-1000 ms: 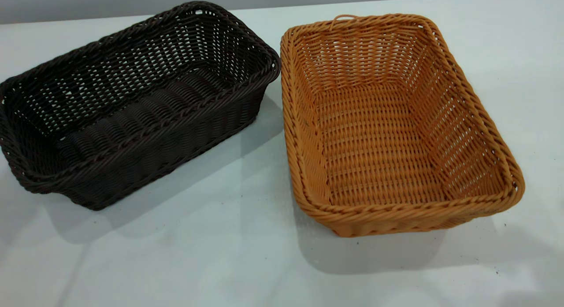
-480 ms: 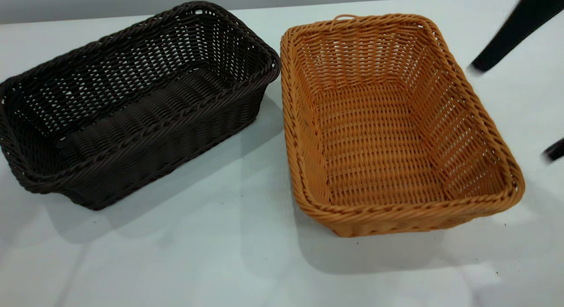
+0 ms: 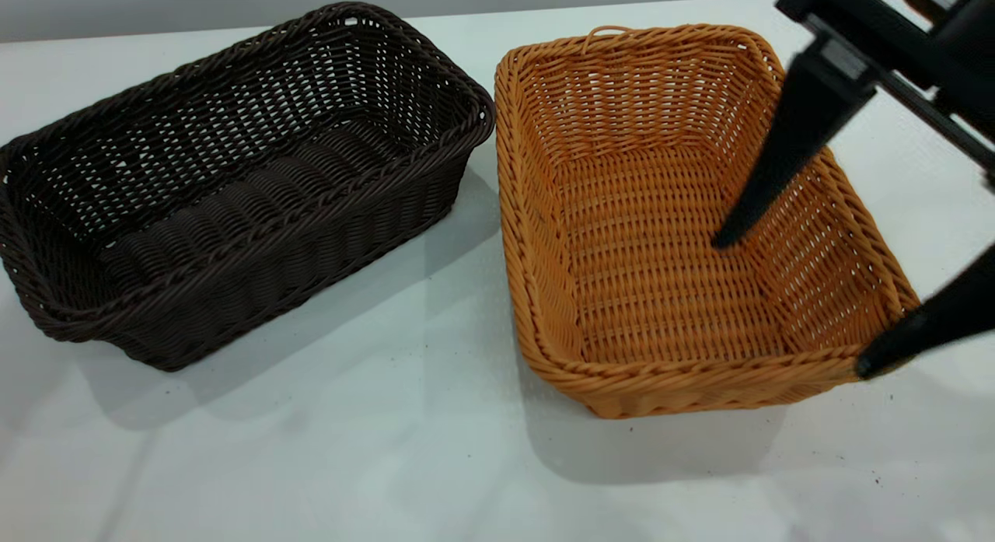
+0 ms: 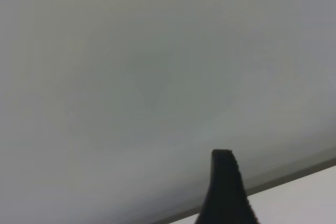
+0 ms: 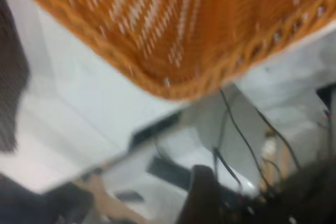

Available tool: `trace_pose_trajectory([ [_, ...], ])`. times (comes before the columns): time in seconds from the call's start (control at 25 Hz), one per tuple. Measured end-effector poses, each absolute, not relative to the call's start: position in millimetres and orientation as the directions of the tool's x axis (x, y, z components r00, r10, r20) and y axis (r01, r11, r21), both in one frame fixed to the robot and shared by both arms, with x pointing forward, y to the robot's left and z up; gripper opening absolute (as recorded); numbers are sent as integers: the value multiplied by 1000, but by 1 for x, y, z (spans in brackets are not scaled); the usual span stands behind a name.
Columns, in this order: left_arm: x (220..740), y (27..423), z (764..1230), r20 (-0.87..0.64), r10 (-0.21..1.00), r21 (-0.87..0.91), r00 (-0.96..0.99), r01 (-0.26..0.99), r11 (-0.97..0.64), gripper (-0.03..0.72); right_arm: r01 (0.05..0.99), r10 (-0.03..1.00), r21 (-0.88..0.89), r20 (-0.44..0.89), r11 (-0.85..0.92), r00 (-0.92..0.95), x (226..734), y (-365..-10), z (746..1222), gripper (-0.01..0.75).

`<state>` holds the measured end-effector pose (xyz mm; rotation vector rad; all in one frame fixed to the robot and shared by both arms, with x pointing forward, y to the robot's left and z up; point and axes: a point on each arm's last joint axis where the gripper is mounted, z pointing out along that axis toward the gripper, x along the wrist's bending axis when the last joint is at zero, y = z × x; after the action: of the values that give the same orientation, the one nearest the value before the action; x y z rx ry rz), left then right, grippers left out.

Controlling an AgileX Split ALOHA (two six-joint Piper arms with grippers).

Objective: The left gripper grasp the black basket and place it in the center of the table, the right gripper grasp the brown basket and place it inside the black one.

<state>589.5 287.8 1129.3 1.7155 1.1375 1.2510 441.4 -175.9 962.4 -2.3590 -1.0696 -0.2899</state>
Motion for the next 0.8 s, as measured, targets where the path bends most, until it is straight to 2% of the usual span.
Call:
trace_pose_trajectory([
  [0.24, 590, 288, 1132, 333, 935, 911, 126, 215, -353, 438, 696, 600, -282, 359, -660, 715, 453, -182, 950, 567],
  [0.48, 590, 288, 1133, 333, 935, 913, 120, 206, -352, 438, 669, 626, -391, 252, -632, 738, 451, -177, 927, 567],
  [0.8, 590, 288, 1132, 329, 937, 914, 121, 209, -348, 438, 668, 647, -419, 217, -614, 731, 453, -175, 911, 567],
])
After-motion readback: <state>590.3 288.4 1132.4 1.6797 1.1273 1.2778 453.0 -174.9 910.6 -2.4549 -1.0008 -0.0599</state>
